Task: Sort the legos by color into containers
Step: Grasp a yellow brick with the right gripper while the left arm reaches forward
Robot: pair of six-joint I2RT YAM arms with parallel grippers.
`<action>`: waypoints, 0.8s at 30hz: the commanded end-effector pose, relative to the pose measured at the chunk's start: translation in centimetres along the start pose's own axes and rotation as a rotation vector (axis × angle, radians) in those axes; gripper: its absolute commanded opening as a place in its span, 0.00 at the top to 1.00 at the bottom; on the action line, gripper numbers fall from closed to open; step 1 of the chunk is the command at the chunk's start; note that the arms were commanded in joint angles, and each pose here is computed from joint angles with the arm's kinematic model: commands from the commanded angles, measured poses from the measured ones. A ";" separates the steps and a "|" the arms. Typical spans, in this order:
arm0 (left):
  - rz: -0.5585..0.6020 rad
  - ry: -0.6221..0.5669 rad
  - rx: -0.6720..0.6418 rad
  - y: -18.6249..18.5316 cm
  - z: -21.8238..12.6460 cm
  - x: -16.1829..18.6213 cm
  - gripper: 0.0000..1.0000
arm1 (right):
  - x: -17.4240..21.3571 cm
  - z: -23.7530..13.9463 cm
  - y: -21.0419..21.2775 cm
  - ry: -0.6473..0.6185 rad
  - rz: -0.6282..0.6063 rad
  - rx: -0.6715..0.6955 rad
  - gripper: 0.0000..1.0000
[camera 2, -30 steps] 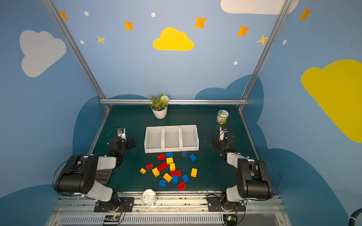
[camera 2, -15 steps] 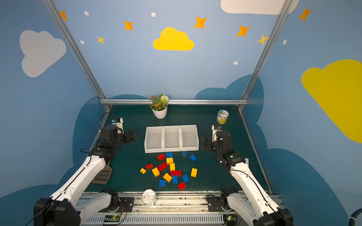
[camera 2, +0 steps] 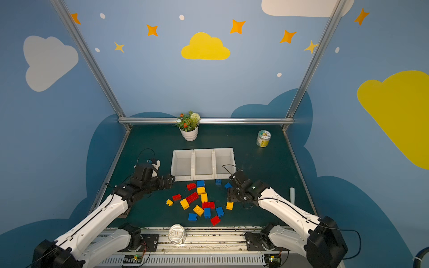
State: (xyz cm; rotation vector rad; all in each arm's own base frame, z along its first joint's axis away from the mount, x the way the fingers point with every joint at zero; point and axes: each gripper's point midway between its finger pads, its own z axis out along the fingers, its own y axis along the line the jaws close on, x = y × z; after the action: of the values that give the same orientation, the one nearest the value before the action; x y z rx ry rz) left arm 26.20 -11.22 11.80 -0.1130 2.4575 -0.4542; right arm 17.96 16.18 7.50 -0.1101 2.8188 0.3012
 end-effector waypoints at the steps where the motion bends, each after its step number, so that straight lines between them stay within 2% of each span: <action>1: -0.025 0.033 -0.013 0.1 0.0 1.3 0.00 | 1.9 0.6 0.1 0.070 0.050 0.028 0.25; 9: -0.030 0.046 -0.011 0.1 0.1 1.8 0.00 | 3.3 2.2 0.0 0.183 0.064 0.130 0.30; 24: -0.040 0.045 -0.005 0.2 0.1 2.3 0.00 | 3.5 4.0 0.7 0.209 0.077 0.152 0.63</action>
State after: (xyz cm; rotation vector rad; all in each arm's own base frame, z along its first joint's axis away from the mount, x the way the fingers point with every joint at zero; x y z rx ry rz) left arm 24.82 -11.63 10.56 -0.1493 2.5005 -0.4748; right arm 15.36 17.12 2.46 -0.0243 3.0566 0.0850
